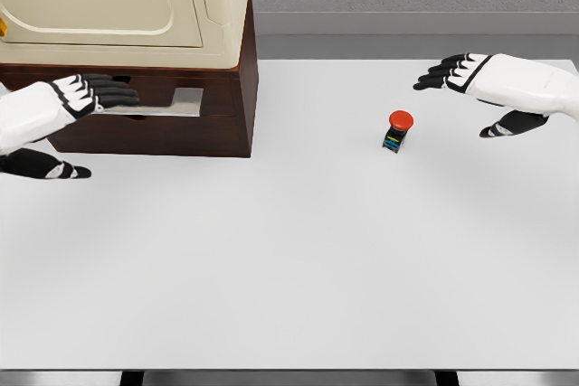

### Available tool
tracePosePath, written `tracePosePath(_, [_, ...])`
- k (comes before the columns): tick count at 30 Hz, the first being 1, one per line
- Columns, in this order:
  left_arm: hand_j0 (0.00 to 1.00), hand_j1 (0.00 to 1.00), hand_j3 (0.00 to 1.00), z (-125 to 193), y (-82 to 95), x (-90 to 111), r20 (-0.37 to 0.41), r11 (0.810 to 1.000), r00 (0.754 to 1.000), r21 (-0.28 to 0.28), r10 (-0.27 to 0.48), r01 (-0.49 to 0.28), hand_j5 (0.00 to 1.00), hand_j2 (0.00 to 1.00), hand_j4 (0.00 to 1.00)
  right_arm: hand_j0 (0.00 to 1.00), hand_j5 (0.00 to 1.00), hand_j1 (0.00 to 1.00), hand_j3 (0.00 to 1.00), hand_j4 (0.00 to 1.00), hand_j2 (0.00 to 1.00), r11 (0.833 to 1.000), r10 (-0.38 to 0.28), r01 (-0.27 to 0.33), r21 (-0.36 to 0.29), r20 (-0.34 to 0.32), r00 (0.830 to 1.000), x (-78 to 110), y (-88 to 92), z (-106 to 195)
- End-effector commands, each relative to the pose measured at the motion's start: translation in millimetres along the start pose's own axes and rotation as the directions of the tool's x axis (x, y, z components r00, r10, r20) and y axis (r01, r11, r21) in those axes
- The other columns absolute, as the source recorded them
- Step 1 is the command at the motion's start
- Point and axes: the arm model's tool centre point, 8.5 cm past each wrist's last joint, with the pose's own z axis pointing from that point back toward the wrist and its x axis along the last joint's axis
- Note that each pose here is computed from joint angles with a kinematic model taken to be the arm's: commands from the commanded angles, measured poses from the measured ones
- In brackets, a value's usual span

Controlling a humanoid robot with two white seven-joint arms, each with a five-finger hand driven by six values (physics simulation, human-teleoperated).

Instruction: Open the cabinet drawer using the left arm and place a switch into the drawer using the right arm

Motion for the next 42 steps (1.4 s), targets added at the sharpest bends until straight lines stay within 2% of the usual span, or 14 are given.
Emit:
tracePosePath(1, [1.0,1.0,1.0,-14.3,-12.0,4.1,0.035,1.0,0.999,0.0,0.009,-0.009,1.0,1.0,1.0,1.0,1.0,1.0,1.0,1.0,1.0,1.0,-0.006,0.006,-0.003,0.0,1.0,0.0,0.0,0.0])
tracePosePath(4, [1.0,1.0,1.0,-21.2,-10.8,6.0,0.052,1.0,0.999,0.017,0.006,-0.007,1.0,1.0,1.0,1.0,1.0,1.0,1.0,1.0,1.0,1.0,-0.007,0.007,0.008,0.001,1.0,0.2,2.0,-0.5])
tracePosePath(6, [1.0,1.0,1.0,-20.7,-8.8,5.8,0.051,1.0,0.999,0.021,0.007,-0.008,1.0,1.0,1.0,1.0,1.0,1.0,1.0,1.0,1.0,1.0,-0.001,0.001,-0.005,-0.009,1.0,-2.6,-3.0,1.6])
tracePosePath(8, [1.0,1.0,1.0,-19.3,-11.0,5.5,0.048,1.0,0.999,0.013,0.01,-0.011,1.0,1.0,1.0,1.0,1.0,1.0,1.0,1.0,1.0,1.0,-0.01,0.01,-0.012,-0.037,0.999,-12.2,-3.1,4.5])
tracePosePath(10, [1.0,1.0,1.0,-19.4,-11.5,5.6,0.048,1.0,0.999,0.012,0.012,-0.012,1.0,1.0,1.0,1.0,1.0,1.0,1.0,1.0,1.0,0.998,-0.028,0.031,0.047,-0.06,0.998,-20.6,12.4,2.9])
tracePosePath(13, [1.0,1.0,1.0,-18.1,-10.5,5.1,0.045,1.0,0.999,0.008,0.011,-0.011,1.0,1.0,1.0,1.0,1.0,1.0,1.0,1.0,1.0,0.996,-0.01,0.016,0.085,-0.066,0.998,-24.9,16.4,-4.7])
tracePosePath(15, [1.0,1.0,1.0,-11.5,-7.2,3.1,0.028,1.0,1.0,-0.008,0.002,-0.001,1.0,1.0,1.0,1.0,1.0,1.0,1.0,1.0,1.0,0.987,0.001,0.007,0.158,-0.045,0.999,-26.7,20.0,-25.6])
tracePosePath(20, [1.0,1.0,1.0,10.3,8.4,-2.3,-0.025,0.998,0.998,-0.043,0.049,-0.05,1.0,1.0,1.0,1.0,1.0,1.0,1.0,1.0,1.0,0.968,0.042,-0.031,0.249,-0.039,0.998,-36.8,21.9,-63.9])
tracePosePath(23, [1.0,1.0,1.0,8.5,9.1,-1.8,-0.018,0.997,0.997,-0.027,0.074,-0.075,1.0,1.0,1.0,1.0,1.0,1.0,1.0,1.0,1.0,0.968,0.042,-0.028,0.249,-0.05,0.998,-43.3,17.0,-83.1])
tracePosePath(26, [1.0,1.0,1.0,1.4,-2.4,1.3,0.007,0.986,0.991,-0.106,0.13,-0.129,1.0,1.0,1.0,1.0,1.0,1.0,1.0,1.0,1.0,0.968,0.042,-0.022,0.25,-0.076,0.996,-51.9,18.1,-96.2])
tracePosePath(30, [1.0,1.0,1.0,-9.4,-16.3,5.5,0.041,0.974,0.986,-0.166,0.161,-0.152,1.0,1.0,1.0,1.0,1.0,1.0,1.0,1.0,1.0,0.973,0.051,-0.044,0.228,-0.026,0.998,-37.8,10.4,-117.1])
tracePosePath(34, [1.0,1.0,1.0,-9.8,-10.8,5.7,0.047,0.975,0.983,-0.149,0.177,-0.168,1.0,1.0,1.0,1.0,1.0,1.0,1.0,1.0,1.0,0.982,0.041,-0.036,0.188,-0.022,0.999,-36.5,7.8,-120.1])
tracePosePath(39, [1.0,1.0,1.0,-11.5,2.4,6.1,0.062,0.977,0.979,-0.109,0.193,-0.186,1.0,1.0,1.0,1.0,1.0,1.0,1.0,1.0,1.0,0.974,0.037,-0.031,0.222,-0.023,0.999,-37.1,18.7,-120.7])
tracePosePath(42, [1.0,1.0,1.0,-10.0,1.4,3.0,0.051,0.975,0.979,-0.108,0.199,-0.192,1.0,1.0,1.0,1.0,1.0,1.0,1.0,1.0,1.0,0.967,0.037,-0.033,0.251,-0.009,0.999,-33.2,27.0,-125.8])
